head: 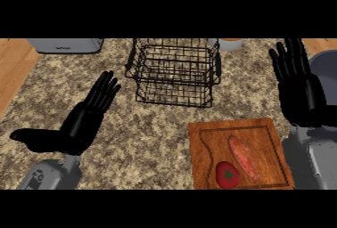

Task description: Pick the sweet potato from the cutting board and place it in the tiered basket

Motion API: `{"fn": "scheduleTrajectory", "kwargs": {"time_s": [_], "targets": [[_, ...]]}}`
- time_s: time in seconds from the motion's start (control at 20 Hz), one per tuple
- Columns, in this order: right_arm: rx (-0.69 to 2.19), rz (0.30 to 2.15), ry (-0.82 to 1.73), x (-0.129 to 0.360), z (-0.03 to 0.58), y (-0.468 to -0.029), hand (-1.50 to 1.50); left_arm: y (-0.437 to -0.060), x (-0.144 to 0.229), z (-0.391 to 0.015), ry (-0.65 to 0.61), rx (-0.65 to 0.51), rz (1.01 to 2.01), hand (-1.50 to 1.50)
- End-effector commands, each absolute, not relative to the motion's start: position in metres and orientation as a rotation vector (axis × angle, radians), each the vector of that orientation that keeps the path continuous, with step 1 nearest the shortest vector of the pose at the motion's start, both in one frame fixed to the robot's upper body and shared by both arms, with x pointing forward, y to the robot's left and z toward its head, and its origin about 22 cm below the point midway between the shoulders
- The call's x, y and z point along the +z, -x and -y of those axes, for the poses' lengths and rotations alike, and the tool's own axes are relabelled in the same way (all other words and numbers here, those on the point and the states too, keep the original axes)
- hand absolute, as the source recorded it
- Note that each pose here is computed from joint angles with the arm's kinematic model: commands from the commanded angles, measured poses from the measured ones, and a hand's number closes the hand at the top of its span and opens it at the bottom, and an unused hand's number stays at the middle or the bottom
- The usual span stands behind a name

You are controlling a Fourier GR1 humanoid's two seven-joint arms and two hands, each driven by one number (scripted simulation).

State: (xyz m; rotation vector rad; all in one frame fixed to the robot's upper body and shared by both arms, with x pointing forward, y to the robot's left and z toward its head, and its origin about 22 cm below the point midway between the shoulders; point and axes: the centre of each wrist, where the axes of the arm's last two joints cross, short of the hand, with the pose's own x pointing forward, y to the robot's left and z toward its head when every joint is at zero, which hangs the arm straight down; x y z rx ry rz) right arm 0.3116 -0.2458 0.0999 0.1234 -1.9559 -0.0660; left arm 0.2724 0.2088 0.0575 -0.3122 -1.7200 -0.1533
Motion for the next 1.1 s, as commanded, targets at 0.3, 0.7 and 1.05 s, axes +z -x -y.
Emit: {"fn": "scheduleTrajectory", "kwargs": {"time_s": [0.3,0.7,1.05], "targets": [[0.173,1.696,0.628,0.096,0.378,-0.282,1.50,-0.225,-0.026,-0.269,-0.184,-0.033,1.351,0.00],[-0.266,1.787,0.347,0.045,0.378,-0.229,-1.50,-0.212,-0.057,-0.262,-0.249,-0.012,1.297,0.00],[0.270,1.450,0.353,0.096,0.380,-0.214,-1.50,-0.213,-0.055,-0.248,-0.258,-0.021,1.288,0.00]]}}
